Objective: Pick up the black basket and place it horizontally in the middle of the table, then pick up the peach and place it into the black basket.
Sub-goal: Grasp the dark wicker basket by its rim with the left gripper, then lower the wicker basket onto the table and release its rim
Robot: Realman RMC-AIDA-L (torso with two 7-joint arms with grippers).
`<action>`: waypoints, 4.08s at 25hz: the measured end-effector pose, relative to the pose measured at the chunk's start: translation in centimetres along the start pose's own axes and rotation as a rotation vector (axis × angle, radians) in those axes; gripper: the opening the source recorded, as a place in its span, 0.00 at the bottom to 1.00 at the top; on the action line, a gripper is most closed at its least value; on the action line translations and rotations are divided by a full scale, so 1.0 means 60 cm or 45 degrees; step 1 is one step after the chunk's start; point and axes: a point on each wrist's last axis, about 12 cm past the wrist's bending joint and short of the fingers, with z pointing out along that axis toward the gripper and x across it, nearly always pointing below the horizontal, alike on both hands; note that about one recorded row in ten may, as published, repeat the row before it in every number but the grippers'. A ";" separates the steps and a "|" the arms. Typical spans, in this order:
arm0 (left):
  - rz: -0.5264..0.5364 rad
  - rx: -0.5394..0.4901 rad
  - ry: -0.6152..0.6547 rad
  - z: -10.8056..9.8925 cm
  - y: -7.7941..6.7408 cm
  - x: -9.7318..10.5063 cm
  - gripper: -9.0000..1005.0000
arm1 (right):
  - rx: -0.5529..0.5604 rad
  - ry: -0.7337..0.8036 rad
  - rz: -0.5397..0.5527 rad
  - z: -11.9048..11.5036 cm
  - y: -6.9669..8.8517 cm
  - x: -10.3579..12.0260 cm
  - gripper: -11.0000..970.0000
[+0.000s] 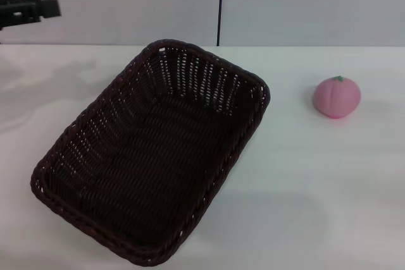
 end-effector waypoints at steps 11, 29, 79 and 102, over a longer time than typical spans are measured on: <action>0.030 -0.164 0.455 0.067 -0.024 -0.060 0.84 | 0.114 -0.045 0.012 -0.035 -0.013 -0.003 0.61; -0.025 -0.220 0.756 0.132 -0.038 -0.025 0.83 | 0.192 -0.067 0.051 -0.056 -0.017 0.004 0.60; 0.481 0.045 0.781 0.196 -0.110 -0.036 0.21 | 0.272 -0.054 0.044 -0.058 -0.023 0.019 0.58; 0.824 0.378 0.767 0.276 -0.173 -0.069 0.20 | 0.282 -0.056 0.056 -0.058 -0.024 0.021 0.57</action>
